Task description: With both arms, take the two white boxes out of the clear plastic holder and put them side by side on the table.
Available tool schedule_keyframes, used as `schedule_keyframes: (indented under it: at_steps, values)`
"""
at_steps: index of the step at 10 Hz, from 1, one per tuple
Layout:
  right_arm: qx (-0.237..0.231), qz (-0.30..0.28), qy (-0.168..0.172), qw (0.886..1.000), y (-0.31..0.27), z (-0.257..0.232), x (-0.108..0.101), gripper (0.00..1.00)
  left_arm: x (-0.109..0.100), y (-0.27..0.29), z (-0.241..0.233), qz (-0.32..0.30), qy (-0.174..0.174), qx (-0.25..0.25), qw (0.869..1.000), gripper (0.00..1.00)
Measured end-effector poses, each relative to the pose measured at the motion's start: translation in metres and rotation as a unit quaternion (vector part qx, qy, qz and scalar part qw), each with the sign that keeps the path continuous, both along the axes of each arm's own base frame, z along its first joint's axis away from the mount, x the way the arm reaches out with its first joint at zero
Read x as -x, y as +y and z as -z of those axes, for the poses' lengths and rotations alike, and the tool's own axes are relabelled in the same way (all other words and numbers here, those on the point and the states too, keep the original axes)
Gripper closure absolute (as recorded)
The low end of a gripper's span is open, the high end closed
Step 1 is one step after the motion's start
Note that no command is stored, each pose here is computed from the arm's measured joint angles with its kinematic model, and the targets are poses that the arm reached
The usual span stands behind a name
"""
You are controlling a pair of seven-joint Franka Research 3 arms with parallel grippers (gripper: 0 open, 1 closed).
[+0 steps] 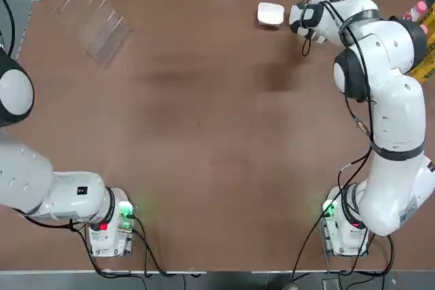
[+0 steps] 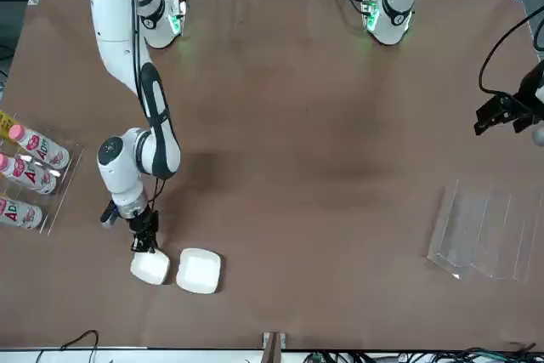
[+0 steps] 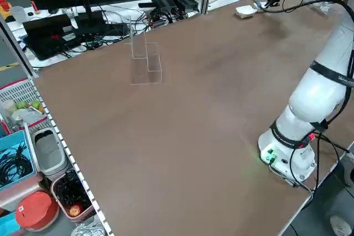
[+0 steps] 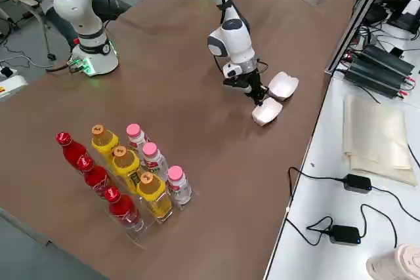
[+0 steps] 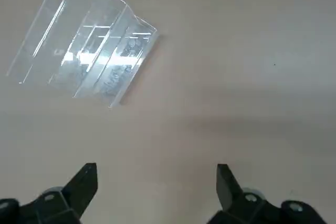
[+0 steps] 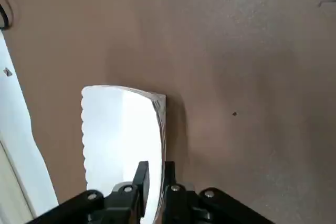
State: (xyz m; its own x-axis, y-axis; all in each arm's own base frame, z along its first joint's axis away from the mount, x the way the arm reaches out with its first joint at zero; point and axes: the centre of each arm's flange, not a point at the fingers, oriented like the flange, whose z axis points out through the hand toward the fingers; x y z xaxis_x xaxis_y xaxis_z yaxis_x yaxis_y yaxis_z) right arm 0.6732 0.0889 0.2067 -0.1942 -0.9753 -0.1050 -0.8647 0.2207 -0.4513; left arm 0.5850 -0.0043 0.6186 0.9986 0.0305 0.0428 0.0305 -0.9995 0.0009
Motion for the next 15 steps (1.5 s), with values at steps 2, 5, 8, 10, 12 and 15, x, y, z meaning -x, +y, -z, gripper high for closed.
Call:
schedule_keyframes:
  at_steps: [2,5,8,10,12,15]
  values:
    - [-0.001,-0.001,0.002,1.000,0.001,0.001,0.000,0.79,0.000,0.001,0.000,-0.001,0.000,0.000,1.000,0.00]
    - [-0.006,-0.012,0.028,1.000,0.004,0.007,0.003,0.72,0.000,0.007,-0.001,-0.006,-0.002,0.000,1.000,0.00]
    - [-0.019,-0.018,0.037,0.999,0.008,-0.005,0.002,0.65,-0.001,0.009,-0.008,-0.008,-0.008,0.001,1.000,0.00]
    - [-0.036,-0.026,0.046,0.998,0.013,-0.025,0.000,0.61,-0.002,0.009,-0.005,-0.008,-0.005,0.002,1.000,0.00]
    - [-0.043,-0.054,0.060,0.996,0.019,-0.050,0.001,0.58,-0.003,0.010,-0.001,-0.009,-0.001,0.002,1.000,0.00]
    - [-0.029,-0.133,0.090,0.987,0.011,-0.096,0.001,0.24,-0.004,0.021,-0.001,-0.017,-0.001,0.002,1.000,0.00]
